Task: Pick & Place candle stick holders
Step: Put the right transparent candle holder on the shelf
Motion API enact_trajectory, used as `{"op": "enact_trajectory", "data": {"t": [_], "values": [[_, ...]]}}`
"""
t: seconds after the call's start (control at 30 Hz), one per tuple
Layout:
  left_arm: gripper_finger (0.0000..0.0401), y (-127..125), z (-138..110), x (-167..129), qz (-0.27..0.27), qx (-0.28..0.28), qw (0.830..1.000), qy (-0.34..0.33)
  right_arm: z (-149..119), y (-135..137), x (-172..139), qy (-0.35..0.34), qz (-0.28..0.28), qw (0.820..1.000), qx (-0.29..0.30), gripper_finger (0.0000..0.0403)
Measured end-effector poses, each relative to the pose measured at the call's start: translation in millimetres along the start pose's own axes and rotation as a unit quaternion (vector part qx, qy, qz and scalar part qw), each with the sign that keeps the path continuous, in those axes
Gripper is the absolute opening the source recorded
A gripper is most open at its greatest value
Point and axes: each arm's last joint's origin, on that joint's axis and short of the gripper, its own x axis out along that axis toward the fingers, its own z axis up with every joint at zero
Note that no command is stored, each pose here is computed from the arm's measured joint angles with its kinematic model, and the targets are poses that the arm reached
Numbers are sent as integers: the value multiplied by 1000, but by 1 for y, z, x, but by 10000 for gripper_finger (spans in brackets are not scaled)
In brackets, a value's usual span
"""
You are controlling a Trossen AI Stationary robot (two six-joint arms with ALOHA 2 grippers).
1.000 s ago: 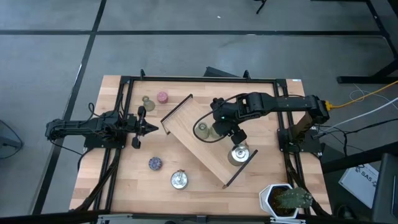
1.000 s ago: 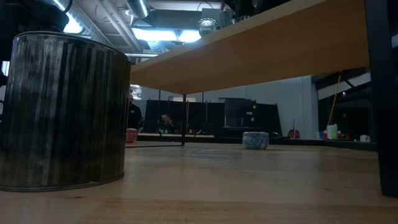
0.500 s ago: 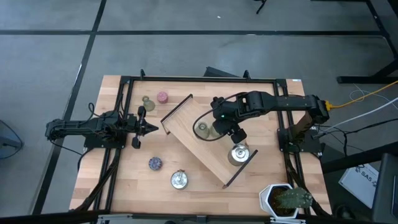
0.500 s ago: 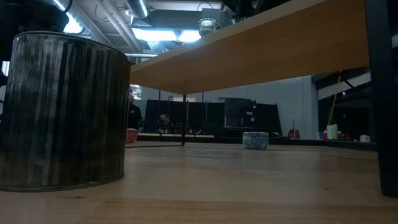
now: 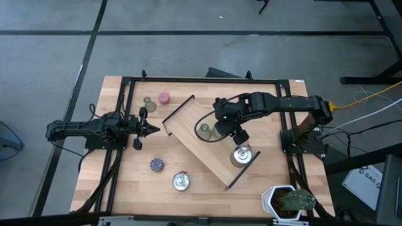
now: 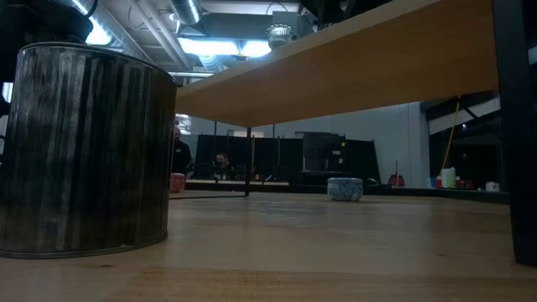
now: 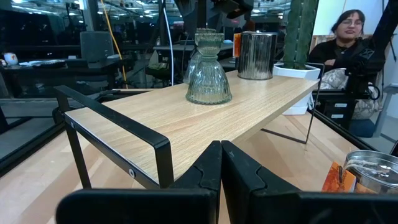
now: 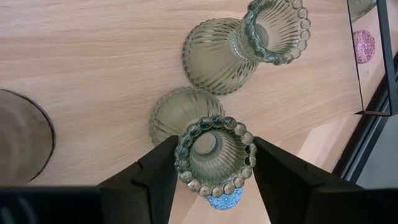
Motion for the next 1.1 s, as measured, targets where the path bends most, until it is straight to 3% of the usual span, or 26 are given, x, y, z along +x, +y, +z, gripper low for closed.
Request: {"op": "enact_trajectory", "data": {"t": [1.1], "values": [[4, 0, 0, 0, 0, 0, 1000, 0, 2, -1, 2, -5, 2, 1000, 16, 213]]}}
